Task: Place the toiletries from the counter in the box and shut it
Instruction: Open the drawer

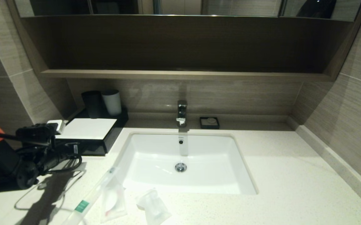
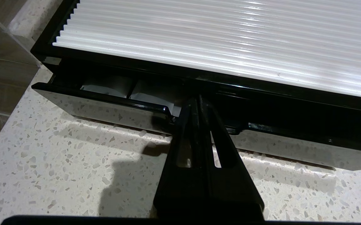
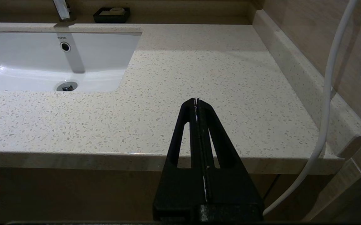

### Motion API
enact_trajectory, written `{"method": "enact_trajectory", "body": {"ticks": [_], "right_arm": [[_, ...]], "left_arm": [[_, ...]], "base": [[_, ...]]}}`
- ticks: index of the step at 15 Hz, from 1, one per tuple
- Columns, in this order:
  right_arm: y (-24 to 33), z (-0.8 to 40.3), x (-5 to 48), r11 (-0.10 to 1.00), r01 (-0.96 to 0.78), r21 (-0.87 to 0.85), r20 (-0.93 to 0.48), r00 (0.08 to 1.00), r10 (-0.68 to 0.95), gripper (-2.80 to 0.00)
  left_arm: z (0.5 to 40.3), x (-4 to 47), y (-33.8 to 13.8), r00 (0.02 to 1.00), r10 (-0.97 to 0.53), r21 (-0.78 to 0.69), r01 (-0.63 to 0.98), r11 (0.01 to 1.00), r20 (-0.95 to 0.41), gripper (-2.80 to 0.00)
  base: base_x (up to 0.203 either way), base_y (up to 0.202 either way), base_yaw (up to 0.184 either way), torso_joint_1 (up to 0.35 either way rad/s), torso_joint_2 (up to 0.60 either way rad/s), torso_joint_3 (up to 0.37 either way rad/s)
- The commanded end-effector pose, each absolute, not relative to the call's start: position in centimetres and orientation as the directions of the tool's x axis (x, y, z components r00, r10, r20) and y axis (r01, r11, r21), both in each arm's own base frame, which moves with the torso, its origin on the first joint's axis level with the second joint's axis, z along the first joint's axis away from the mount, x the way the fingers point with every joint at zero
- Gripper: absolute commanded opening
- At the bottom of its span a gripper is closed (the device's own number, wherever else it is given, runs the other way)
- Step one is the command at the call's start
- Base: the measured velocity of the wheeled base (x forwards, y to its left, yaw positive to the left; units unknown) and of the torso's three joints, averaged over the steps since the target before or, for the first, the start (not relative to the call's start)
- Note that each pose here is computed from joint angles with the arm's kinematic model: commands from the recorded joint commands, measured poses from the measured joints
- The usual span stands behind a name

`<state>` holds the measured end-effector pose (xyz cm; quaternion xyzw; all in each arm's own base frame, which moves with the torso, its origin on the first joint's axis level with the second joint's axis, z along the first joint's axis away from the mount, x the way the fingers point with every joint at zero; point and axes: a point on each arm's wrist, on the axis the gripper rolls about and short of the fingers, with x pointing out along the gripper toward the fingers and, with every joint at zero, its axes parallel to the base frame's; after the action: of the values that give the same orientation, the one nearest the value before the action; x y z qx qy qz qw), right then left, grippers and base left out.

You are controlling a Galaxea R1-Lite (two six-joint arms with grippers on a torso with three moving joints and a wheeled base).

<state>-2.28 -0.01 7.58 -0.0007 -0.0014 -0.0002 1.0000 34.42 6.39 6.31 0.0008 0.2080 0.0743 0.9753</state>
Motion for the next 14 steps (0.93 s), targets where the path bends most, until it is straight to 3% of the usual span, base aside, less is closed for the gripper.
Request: {"method": "enact_trajectory", "body": {"ticks": [1,14], "right_arm": [[0.0,7.5,-2.3,1.000,0.000,-0.002,0.002,1.000,0.000,-2.80],[0.0,7.5,-2.3,1.000,0.000,-0.002,0.002,1.000,0.000,-2.80]], "left_arm": [[6.2,34.6,6.4,0.906,0.146,0.032,-0.145,0.989,-0.398,-2.80],[5.8,35.8,6.6,0.913,0.147,0.031,-0.146,0.989,-0.382,-2.80]], "base": [[0.000,0.000,0.000,0.000,0.00,0.000],[0.000,0.000,0.000,0.000,0.00,0.000]]}}
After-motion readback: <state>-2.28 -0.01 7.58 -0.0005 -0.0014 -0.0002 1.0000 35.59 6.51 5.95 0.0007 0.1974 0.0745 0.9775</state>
